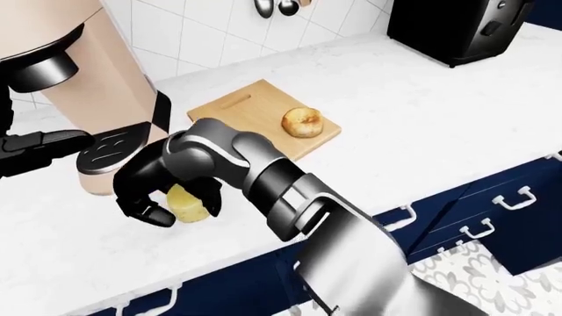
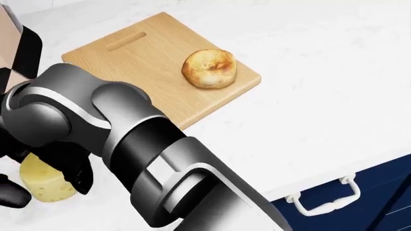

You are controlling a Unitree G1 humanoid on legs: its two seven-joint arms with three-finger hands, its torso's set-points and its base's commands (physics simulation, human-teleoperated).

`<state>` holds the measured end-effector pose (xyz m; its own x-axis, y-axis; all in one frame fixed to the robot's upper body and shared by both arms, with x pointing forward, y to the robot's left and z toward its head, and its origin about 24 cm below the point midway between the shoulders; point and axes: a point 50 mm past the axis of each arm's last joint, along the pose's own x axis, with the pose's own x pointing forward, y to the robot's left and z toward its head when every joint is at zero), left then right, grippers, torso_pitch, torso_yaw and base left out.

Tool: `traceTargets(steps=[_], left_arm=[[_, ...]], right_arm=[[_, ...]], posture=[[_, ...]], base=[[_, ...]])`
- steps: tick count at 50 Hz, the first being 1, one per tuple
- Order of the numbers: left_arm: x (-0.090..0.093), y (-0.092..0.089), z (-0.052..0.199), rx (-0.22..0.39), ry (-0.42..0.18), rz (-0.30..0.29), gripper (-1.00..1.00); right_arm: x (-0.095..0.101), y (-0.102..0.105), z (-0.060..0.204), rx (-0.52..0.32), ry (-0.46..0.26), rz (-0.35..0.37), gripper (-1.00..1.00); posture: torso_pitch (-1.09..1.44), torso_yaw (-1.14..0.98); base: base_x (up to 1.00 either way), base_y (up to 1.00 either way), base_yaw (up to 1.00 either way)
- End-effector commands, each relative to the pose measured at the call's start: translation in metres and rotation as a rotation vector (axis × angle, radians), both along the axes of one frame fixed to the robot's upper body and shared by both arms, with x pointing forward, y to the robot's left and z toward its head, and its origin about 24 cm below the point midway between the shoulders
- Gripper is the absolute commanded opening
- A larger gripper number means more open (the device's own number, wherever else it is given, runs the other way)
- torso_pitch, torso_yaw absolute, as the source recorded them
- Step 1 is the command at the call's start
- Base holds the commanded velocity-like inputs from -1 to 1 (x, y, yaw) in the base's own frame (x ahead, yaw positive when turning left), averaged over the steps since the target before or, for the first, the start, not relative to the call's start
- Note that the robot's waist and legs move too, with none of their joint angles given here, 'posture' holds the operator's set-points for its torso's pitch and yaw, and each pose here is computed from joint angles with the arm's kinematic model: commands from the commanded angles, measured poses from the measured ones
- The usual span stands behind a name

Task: Place the bread and cheese on the cutting board.

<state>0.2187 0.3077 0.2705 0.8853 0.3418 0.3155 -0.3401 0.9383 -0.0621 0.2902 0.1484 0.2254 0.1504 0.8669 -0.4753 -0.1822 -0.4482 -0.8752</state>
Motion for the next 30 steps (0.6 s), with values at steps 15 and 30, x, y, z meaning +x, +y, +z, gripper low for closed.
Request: traceTargets(steps=[15,30], left_arm=[[-0.006,-0.002,0.017,0.042,-0.089,0.009,1.0],[-0.005,-0.004,0.018,0.045,-0.086,0.003,1.0]], right_arm=[[0.018,-0.022,0.061,0.076,-0.132,-0.043,-1.0],[0.047,-0.06,0.087,0.107,-0.225,-0.189,-1.0]], posture=[[0.0,0.0],[0.0,0.0]], base=[[0.0,0.0,0.0],[0.0,0.0,0.0]])
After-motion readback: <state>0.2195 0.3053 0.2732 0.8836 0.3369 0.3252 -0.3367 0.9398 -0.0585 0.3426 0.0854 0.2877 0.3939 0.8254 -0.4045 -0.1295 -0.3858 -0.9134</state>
